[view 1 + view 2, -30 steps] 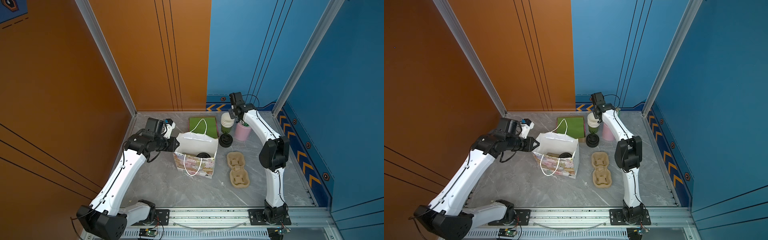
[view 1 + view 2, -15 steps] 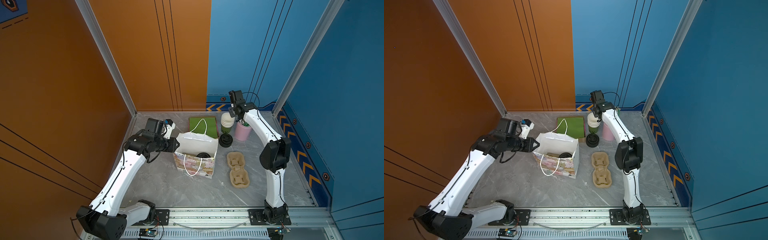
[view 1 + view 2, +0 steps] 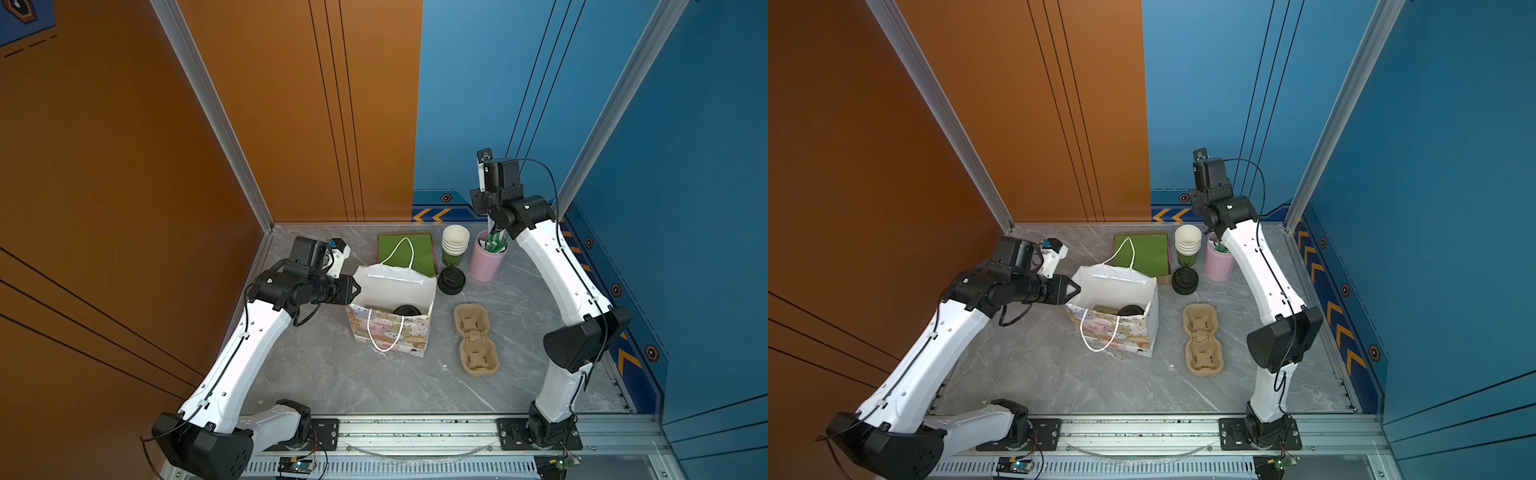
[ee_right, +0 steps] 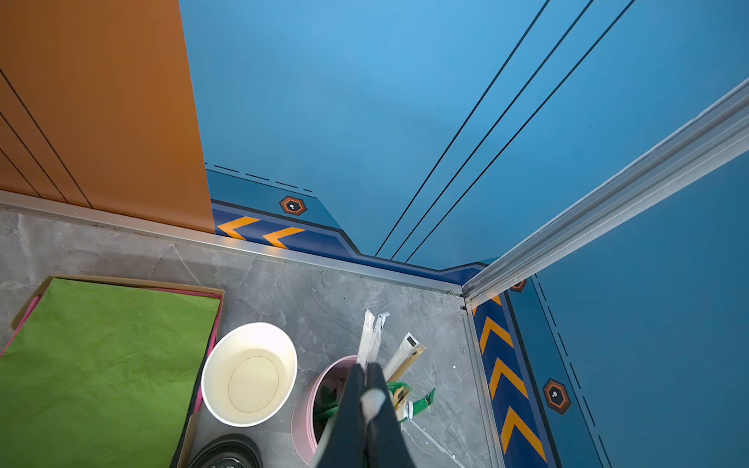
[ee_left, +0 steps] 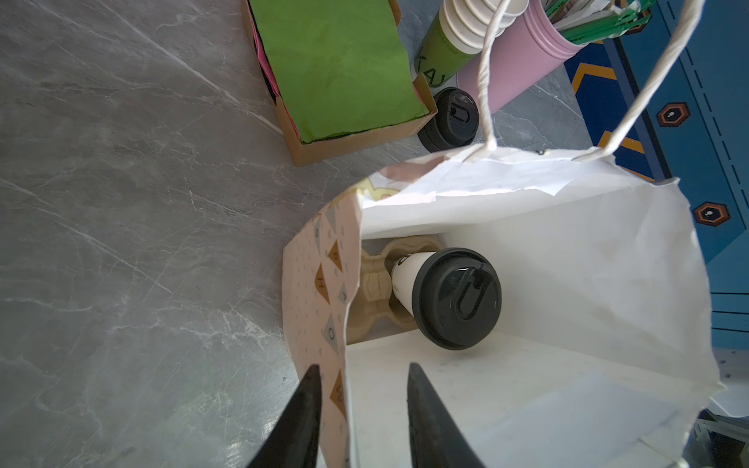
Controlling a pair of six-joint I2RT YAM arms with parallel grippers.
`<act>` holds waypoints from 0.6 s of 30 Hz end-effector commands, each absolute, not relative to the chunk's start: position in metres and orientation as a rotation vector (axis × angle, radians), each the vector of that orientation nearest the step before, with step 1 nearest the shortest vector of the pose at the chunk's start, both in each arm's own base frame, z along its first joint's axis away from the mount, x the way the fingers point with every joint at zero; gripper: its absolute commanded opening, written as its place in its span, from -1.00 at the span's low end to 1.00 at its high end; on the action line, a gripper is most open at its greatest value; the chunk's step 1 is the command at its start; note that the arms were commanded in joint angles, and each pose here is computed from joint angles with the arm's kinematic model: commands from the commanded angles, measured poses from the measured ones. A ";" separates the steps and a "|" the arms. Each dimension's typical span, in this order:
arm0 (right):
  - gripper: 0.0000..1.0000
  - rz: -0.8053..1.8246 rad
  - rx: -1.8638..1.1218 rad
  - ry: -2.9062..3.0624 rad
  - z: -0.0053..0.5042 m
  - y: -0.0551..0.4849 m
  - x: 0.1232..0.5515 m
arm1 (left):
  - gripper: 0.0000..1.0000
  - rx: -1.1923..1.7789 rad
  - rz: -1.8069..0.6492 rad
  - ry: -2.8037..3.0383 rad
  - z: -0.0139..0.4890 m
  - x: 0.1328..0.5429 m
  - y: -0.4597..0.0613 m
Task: Pack a coffee takeout order
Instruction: Pick up the straw from the storage cup.
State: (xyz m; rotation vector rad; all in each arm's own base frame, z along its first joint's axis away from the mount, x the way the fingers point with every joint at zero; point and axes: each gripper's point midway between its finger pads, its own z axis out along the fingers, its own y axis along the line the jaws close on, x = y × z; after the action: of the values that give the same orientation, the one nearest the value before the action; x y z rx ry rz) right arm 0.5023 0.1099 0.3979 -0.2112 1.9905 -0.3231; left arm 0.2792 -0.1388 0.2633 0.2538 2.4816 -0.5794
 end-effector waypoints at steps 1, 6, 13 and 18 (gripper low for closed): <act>-1.00 -0.280 -0.199 1.939 0.426 0.113 0.489 | -0.26 0.257 -0.572 2.453 0.269 0.279 -0.136; -1.00 -0.247 -0.189 1.878 0.456 0.115 0.473 | -0.21 0.253 -0.565 2.449 0.271 0.279 -0.135; -1.00 -0.160 -0.194 1.779 0.500 0.125 0.440 | -0.16 0.247 -0.544 2.441 0.273 0.281 -0.132; -1.00 -0.111 -0.201 1.728 0.520 0.131 0.424 | -0.13 0.241 -0.542 2.441 0.273 0.282 -0.132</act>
State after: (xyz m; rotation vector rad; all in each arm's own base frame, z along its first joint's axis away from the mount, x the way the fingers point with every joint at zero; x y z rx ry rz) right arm 0.4362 0.1286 0.4978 -0.2130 1.7819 -0.1638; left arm 0.2791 -0.1374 0.2645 0.2501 2.4764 -0.5698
